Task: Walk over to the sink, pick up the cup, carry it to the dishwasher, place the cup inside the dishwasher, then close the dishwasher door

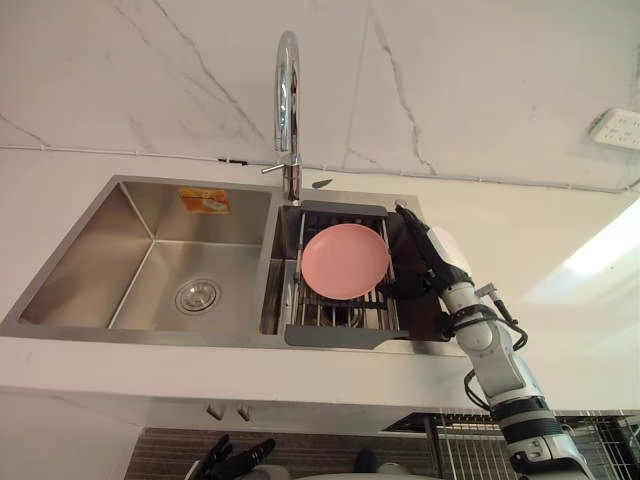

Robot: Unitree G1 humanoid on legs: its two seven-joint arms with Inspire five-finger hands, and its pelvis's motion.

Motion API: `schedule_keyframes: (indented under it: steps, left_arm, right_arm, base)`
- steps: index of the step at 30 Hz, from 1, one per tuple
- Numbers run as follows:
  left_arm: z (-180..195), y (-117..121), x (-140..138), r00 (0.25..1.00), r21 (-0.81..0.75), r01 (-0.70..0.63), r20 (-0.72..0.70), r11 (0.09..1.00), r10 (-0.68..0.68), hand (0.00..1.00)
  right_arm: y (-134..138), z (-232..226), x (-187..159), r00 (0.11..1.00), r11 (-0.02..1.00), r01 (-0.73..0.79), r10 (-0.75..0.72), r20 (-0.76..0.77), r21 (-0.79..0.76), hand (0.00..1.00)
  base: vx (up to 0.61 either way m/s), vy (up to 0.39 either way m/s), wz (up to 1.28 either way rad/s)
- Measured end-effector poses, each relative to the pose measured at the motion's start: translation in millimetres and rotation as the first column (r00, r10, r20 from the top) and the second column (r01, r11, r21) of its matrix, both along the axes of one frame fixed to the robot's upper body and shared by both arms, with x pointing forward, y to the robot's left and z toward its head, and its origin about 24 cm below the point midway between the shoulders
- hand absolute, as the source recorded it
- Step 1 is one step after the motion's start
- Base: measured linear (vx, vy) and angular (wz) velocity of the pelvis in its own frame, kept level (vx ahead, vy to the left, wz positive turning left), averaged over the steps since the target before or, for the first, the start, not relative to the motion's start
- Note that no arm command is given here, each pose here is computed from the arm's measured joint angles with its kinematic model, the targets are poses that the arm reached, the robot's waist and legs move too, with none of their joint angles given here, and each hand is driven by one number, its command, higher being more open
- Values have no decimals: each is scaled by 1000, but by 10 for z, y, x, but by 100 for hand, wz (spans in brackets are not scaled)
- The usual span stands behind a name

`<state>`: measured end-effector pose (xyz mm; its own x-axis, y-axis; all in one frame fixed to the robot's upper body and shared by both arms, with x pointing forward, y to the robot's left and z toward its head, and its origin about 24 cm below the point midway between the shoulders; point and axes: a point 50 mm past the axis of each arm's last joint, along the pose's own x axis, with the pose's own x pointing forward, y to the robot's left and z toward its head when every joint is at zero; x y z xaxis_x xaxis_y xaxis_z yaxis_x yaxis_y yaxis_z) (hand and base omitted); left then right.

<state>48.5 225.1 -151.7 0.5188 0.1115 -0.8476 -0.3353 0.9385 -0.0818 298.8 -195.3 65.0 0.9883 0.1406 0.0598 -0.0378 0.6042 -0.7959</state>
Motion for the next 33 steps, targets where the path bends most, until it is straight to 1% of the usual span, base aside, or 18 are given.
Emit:
schedule_keyframes:
  steps: [6, 12, 27, 33]
  left_arm:
    - [23, 4, 52, 1000, 0, 6, 18, 1000, -6, 100]
    - [33, 1, 73, 1000, -2, 11, 23, 1000, -11, 100]
    - [53, -4, 104, 999, -2, 25, 35, 1000, -25, 100]
    - [61, 1, 112, 998, 17, 45, 47, 999, -46, 100]
  right_arm:
    - [-6, 135, 90, 999, 998, -11, 13, 43, -63, 100]
    - [35, 192, 185, 998, 991, -38, 45, 46, -130, 100]
    - [54, 188, 212, 997, 987, -72, 74, 11, -142, 100]
    - [80, 186, 208, 994, 983, -110, 109, -18, -147, 100]
  base:
    - [0, 0, 1]
    - [-7, -1, 5]
    - [-5, -2, 1]
    - [1, 2, -4]
